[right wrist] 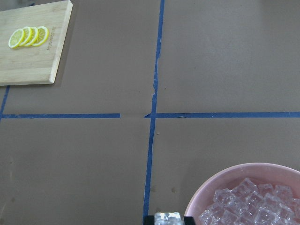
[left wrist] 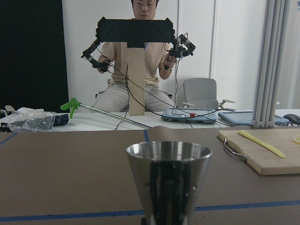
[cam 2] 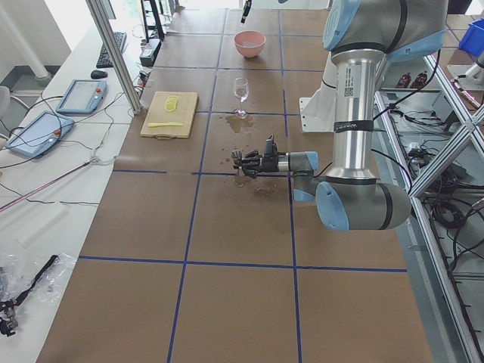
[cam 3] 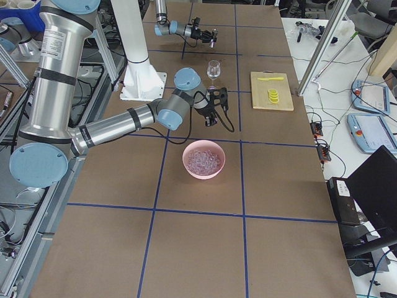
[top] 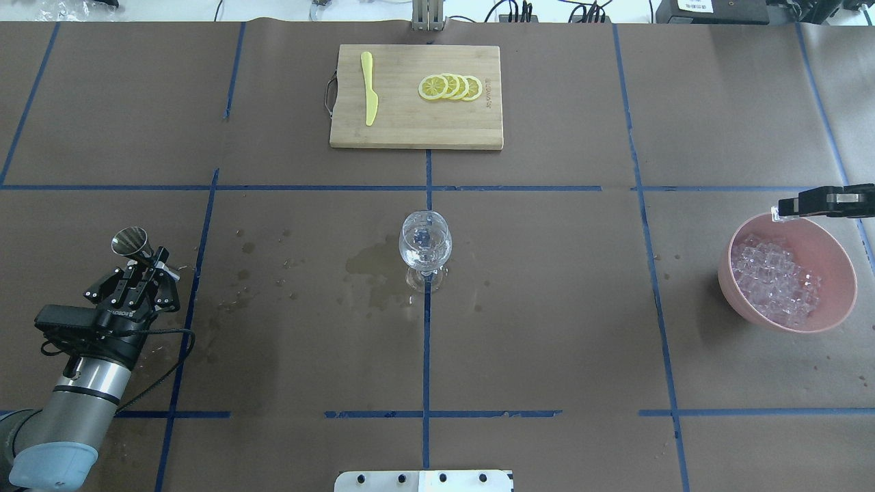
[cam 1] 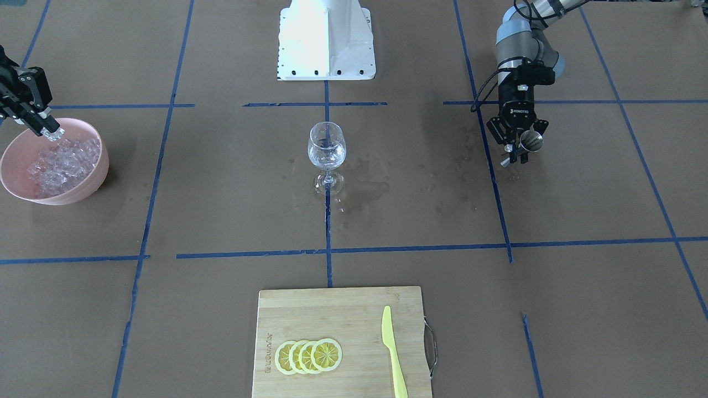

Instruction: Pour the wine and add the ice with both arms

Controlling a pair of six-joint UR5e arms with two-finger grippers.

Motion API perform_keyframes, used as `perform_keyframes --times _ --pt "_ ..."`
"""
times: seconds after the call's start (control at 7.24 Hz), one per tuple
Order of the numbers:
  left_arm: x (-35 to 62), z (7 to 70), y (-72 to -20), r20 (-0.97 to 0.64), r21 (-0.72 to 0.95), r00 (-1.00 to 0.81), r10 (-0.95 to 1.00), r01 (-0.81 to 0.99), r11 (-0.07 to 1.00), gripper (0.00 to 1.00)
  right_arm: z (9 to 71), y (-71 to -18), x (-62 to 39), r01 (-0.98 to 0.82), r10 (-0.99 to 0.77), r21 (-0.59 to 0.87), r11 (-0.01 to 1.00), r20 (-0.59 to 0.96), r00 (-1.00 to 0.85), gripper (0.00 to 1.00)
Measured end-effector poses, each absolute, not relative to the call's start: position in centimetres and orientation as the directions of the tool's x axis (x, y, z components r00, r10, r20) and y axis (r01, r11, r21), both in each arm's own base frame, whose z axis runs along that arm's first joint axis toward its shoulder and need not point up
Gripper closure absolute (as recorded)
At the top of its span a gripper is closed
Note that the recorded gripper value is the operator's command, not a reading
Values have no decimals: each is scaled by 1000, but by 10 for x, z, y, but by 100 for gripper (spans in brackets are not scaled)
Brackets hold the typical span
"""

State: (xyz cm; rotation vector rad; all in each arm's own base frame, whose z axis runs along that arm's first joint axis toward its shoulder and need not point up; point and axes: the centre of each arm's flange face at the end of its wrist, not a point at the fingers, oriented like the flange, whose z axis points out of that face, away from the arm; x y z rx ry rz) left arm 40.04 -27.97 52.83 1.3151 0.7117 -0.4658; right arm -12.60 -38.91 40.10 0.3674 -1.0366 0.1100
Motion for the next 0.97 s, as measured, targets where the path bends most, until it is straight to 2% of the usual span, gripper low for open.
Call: perform_keyframes --times 0.41,0.97 --pt "406 536 -276 -691 716 717 89 663 219 88 387 -396 -130 -268 -104 265 926 863 494 100" --pt "414 530 -276 -752 653 655 78 723 226 79 370 -402 -134 -292 -92 250 923 881 463 100"
